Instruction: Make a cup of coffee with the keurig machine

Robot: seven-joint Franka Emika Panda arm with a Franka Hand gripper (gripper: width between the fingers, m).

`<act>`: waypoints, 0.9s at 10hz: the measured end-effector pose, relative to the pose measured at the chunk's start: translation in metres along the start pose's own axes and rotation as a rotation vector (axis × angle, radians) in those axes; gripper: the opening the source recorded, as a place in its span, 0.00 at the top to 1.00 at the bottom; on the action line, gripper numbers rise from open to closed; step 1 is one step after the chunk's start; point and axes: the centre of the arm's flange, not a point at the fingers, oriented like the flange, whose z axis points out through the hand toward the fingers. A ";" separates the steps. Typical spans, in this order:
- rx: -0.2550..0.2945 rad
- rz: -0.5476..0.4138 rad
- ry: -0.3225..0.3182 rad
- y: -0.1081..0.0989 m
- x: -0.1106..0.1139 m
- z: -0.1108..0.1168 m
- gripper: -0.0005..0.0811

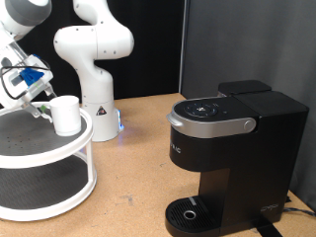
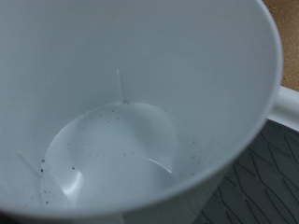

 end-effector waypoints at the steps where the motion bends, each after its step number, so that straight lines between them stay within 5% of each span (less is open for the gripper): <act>1: 0.004 0.001 0.002 0.000 0.000 0.001 0.01; 5: 0.013 0.009 0.012 -0.001 0.000 0.003 0.07; 6: 0.010 0.017 0.019 -0.001 0.001 0.004 0.29; 7: 0.005 0.024 0.026 -0.001 0.003 0.004 0.29; 9: 0.000 0.030 0.035 -0.001 0.006 0.004 0.70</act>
